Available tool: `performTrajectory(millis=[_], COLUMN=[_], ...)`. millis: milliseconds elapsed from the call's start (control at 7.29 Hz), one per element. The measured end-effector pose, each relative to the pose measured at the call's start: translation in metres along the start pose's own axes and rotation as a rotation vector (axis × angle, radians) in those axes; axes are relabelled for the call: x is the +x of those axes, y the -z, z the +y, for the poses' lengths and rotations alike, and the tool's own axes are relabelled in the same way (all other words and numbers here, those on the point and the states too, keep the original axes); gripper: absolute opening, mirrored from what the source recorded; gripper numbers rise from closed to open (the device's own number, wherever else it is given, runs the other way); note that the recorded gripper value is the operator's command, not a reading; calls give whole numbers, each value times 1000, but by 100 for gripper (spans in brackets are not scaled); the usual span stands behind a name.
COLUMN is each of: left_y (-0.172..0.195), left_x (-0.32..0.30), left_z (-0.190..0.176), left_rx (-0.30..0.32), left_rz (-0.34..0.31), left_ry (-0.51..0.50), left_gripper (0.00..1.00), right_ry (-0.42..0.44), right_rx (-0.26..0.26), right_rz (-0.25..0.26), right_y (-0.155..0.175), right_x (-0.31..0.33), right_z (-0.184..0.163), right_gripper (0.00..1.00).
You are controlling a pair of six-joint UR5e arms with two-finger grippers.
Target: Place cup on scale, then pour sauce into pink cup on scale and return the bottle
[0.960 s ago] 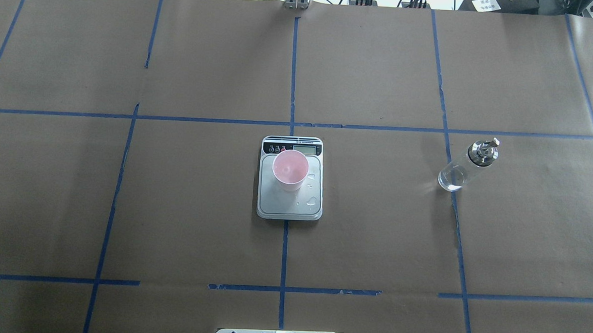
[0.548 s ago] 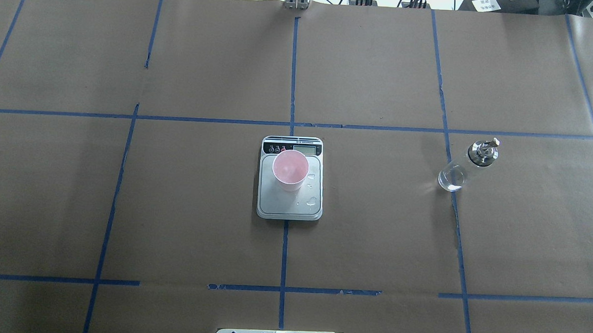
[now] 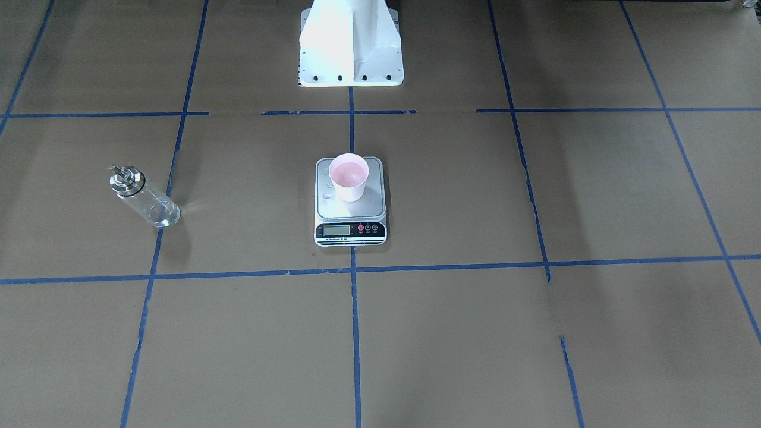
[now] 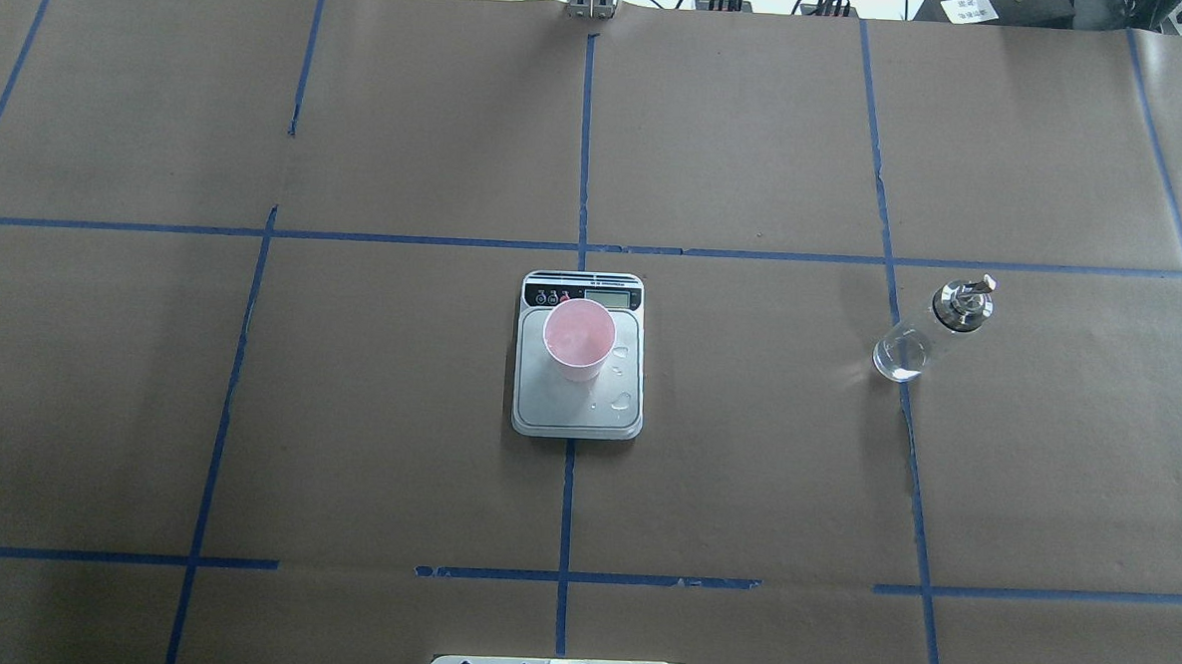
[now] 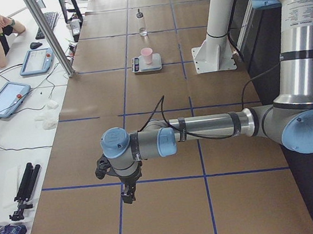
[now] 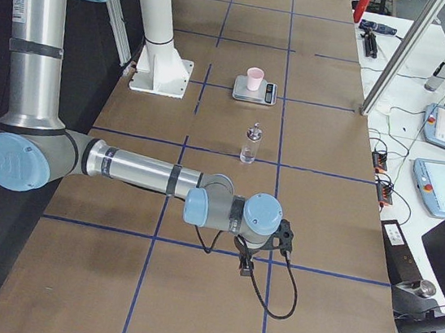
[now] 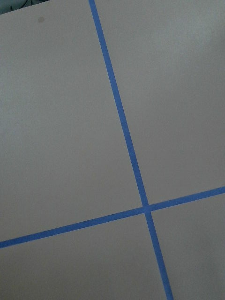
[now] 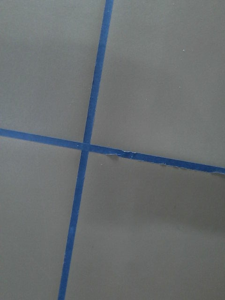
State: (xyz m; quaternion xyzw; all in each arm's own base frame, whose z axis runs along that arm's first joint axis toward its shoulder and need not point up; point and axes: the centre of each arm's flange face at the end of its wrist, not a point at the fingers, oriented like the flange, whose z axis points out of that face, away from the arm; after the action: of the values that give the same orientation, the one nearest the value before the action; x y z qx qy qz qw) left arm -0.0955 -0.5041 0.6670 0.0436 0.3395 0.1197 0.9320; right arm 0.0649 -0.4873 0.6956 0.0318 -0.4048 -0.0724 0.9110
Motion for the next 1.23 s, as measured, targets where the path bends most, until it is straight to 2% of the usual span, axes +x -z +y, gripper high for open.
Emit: performTrajectory(millis=[137, 411, 685, 1234], left_y=[0, 4, 14, 21], left_x=[0, 2, 10, 15], left_z=[0, -2, -6, -8], left_rx=[1, 12, 33, 50], left_rz=[0, -3, -7, 6], left_ry=[9, 90, 161, 194], left_gripper=[100, 100, 100, 100], right_ry=[-2, -37, -86, -114], right_rx=[4, 14, 53, 70], right_rz=[7, 36, 48, 49], right_y=[2, 7, 12, 11], right_x=[1, 1, -2, -2], right_z=[-1, -8, -14, -14], right_gripper=[100, 100, 100, 100])
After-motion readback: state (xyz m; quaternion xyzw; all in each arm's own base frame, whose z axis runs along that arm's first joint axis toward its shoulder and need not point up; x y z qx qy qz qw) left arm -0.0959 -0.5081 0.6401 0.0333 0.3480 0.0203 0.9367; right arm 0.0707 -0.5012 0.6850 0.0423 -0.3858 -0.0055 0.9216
